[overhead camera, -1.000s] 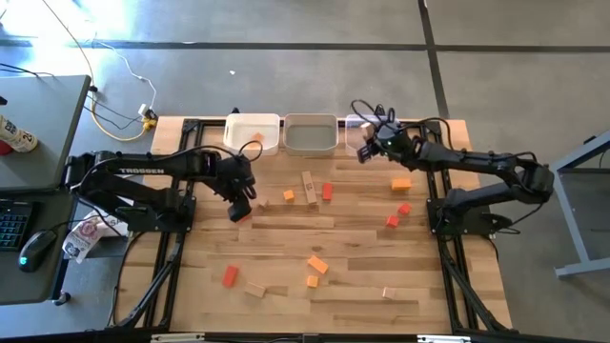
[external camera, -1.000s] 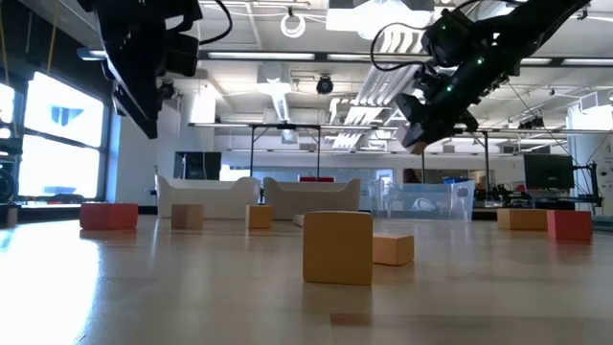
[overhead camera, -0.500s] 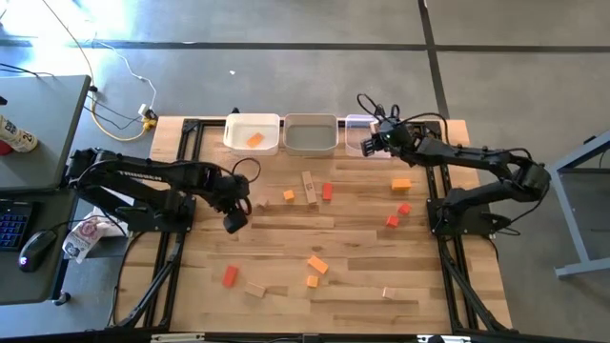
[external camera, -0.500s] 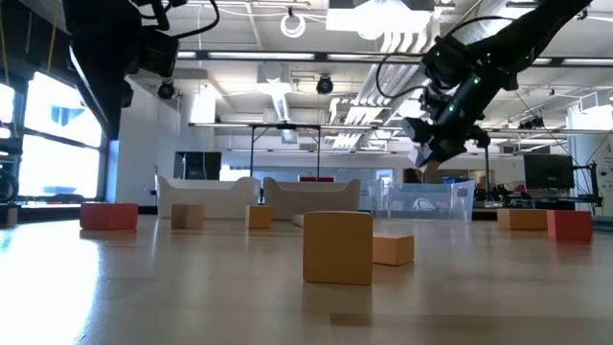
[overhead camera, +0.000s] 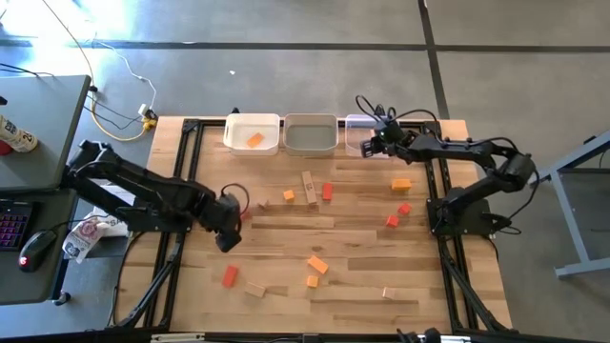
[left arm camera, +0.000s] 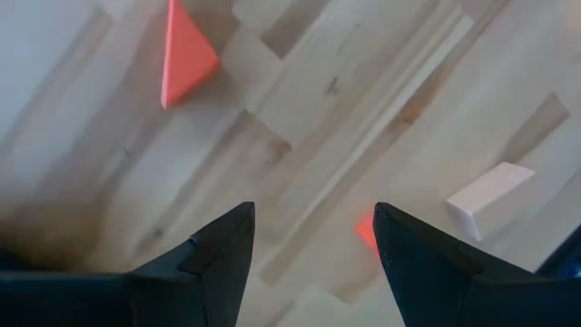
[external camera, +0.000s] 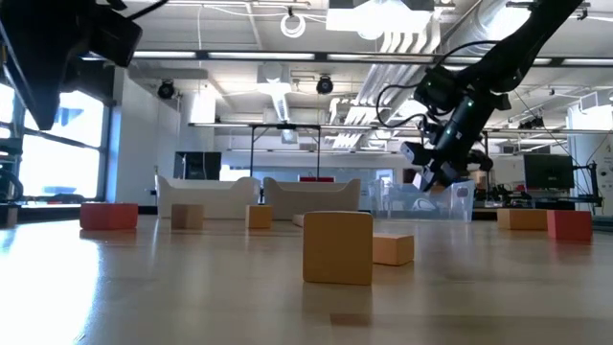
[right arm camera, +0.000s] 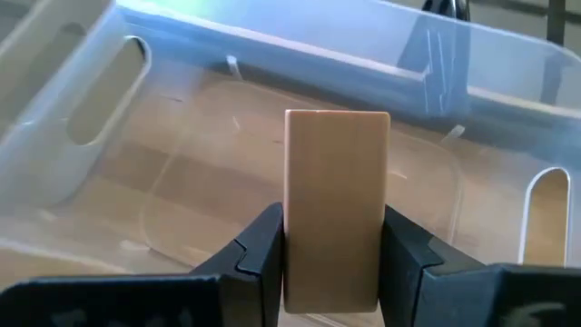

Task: Sort & place blocks by color
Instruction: Put the brown block into the transparent bin

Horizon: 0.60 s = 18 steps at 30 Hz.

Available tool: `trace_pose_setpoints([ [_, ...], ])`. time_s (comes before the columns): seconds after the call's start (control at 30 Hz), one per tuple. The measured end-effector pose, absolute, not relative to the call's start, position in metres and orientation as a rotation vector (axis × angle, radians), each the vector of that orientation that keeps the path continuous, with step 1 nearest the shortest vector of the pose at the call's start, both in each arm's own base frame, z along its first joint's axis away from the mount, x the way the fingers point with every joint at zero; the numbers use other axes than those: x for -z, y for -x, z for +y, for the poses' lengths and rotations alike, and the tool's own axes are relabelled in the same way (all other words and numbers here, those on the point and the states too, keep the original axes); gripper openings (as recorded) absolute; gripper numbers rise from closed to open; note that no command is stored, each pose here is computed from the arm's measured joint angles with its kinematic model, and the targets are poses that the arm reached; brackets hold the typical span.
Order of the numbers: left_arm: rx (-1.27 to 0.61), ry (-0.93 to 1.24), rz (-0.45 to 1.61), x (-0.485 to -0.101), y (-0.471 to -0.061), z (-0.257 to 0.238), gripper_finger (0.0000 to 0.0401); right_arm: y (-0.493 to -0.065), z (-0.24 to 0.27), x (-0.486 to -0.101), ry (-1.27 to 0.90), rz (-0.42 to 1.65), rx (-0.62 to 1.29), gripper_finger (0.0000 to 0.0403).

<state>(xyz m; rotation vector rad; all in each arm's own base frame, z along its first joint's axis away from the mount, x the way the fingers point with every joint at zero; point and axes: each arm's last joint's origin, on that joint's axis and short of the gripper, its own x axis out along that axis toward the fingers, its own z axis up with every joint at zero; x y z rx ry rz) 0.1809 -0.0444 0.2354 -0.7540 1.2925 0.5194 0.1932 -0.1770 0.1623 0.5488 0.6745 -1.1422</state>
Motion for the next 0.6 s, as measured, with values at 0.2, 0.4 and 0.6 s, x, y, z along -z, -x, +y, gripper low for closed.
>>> trace_pose_setpoints([
  [0.2,-0.606,0.842,1.259,-0.235,-0.175,-0.065,0.0213,-0.188,-0.183,-0.161,-0.575,0.666,1.166,0.0123],
  [0.4,-0.678,0.955,1.237,-0.234,-0.169,-0.084,0.0213,-0.184,-0.188,-0.161,-0.612,0.659,1.136,0.0139],
  [0.6,-0.686,1.018,1.225,-0.227,-0.174,-0.104,0.0213,-0.185,-0.190,-0.162,-0.589,0.653,1.111,0.0143],
])
